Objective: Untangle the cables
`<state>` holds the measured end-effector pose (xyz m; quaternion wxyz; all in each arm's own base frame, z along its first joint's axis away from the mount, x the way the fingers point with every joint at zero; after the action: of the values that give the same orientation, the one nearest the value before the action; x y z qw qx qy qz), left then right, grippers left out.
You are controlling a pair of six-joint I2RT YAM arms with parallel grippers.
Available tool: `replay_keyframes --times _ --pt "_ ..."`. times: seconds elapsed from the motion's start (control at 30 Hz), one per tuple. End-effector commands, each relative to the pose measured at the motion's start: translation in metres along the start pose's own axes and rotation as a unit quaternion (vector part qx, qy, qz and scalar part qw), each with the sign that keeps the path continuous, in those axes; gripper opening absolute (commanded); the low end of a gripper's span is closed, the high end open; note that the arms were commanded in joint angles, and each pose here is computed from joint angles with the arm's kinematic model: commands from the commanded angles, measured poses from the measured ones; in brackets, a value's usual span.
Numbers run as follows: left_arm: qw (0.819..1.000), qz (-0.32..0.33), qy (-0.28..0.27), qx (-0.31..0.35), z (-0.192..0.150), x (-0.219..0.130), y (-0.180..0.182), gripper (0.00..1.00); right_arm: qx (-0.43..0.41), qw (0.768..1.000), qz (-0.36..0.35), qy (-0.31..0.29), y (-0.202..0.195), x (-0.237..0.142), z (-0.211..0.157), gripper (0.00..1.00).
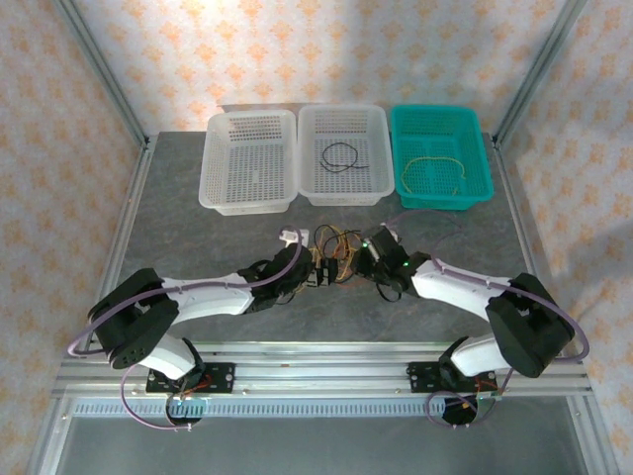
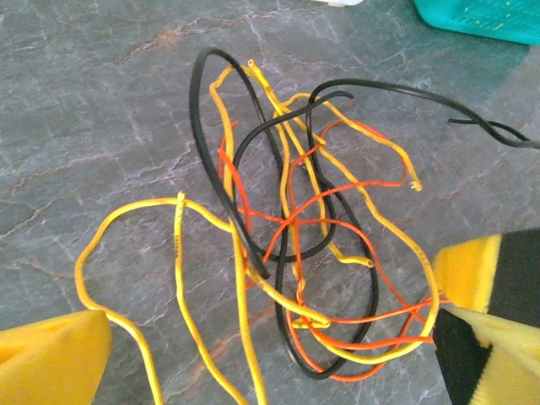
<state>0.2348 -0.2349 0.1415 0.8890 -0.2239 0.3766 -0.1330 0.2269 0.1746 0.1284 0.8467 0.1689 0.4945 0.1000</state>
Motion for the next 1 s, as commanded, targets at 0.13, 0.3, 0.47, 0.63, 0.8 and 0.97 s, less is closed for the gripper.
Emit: replay_keyframes --times 0.13,0.3,0.47,0.63,0.8,0.97 --pt "1.0 -0.013 -0.007 0.011 0.004 0.006 -0.012 0.99 0.008 1.0 -0.015 -0.004 -0.005 -0.004 -0.003 0.2" --pt "1.0 -0.002 -0.008 0.011 0.003 0.013 -0.012 0.99 0.005 1.0 -0.014 -0.023 -0.004 -0.005 0.001 0.07" --pt "1.0 -0.007 -0.003 0.013 0.002 0.018 -0.016 0.99 0.004 1.0 -0.009 -0.025 -0.007 -0.007 -0.003 0.0" --pt "1.0 -0.004 0.011 0.02 -0.002 0.03 -0.019 0.99 -0.01 0.999 -0.002 -0.031 -0.004 -0.013 0.0 0.0" --pt "0.999 0.026 0.021 0.03 -0.003 0.04 -0.018 0.99 -0.006 0.999 0.004 -0.053 0.001 -0.024 0.009 0.0" --pt "0.997 0.057 0.029 0.037 -0.009 0.046 -0.01 0.99 -0.012 0.995 0.065 -0.079 0.011 -0.041 0.013 0.0"
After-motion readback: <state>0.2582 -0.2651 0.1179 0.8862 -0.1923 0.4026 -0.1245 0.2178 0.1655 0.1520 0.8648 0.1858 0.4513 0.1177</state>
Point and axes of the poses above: each hand's point on the last joint's axis, 136 mm out from that joint toward the fingers, its own x axis out along the fingers, its own y axis along the line the jaws close on, z = x × y, the point moved 9 cm from there along -x, back along the fingers, and after that the axes turned 10 degrees about -x, right-handed, at the moved point
